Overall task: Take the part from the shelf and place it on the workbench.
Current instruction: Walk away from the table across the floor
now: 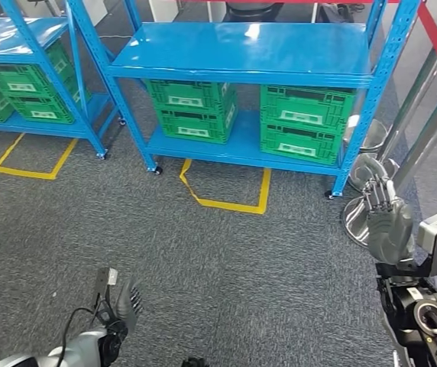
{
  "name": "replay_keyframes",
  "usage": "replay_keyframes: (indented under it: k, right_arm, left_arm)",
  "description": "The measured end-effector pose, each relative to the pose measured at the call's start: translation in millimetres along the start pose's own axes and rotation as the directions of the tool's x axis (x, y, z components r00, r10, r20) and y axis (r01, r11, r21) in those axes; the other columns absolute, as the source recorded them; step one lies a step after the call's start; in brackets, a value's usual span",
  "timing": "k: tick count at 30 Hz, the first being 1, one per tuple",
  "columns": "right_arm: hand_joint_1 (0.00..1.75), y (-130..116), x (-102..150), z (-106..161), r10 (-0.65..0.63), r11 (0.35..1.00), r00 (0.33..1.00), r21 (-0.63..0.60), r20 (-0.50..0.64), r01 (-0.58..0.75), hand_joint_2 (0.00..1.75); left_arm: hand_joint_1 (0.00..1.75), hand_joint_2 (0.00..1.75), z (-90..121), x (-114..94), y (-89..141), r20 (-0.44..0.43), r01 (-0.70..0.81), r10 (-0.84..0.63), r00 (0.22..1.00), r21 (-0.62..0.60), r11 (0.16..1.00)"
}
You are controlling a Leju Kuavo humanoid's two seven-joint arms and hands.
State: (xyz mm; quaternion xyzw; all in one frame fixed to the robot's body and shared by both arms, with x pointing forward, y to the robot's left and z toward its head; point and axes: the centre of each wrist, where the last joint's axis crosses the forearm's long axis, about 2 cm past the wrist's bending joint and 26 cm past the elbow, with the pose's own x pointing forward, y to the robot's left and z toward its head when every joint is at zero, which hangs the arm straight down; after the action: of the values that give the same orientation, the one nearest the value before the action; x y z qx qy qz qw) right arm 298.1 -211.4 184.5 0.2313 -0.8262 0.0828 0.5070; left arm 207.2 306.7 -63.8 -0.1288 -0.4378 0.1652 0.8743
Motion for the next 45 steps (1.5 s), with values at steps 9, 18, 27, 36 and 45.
replay_keyframes:
  k: [9,18,27,36,45]
  right_arm:
    - [0.00,1.4,-2.9,0.3,-0.004,1.000,1.000,-0.001,-0.008,0.004,0.00]
    - [0.00,0.5,-1.7,-2.8,0.000,1.000,1.000,0.001,-0.002,0.000,0.00]
    - [0.00,-0.6,1.9,-8.7,0.007,1.000,1.000,0.006,0.014,-0.007,0.00]
    - [0.00,0.5,1.9,-9.4,0.007,1.000,1.000,0.009,0.012,-0.007,0.00]
    - [0.00,3.4,-0.8,-5.8,0.002,1.000,1.000,0.010,0.003,-0.002,0.00]
  left_arm:
    - [0.00,0.00,-0.4,10.5,13.2,0.018,0.016,-0.016,1.000,0.024,1.000]
    - [0.00,0.00,2.5,-2.0,4.8,-0.004,0.002,-0.002,1.000,0.011,1.000]
    - [0.00,0.00,1.3,-5.2,-3.5,-0.006,-0.008,0.008,1.000,-0.003,1.000]
    - [0.00,0.00,4.3,-10.2,-1.8,-0.015,-0.013,0.013,1.000,0.002,1.000]
    - [0.00,0.00,3.2,-3.6,4.5,0.018,-0.009,0.008,1.000,0.018,1.000]
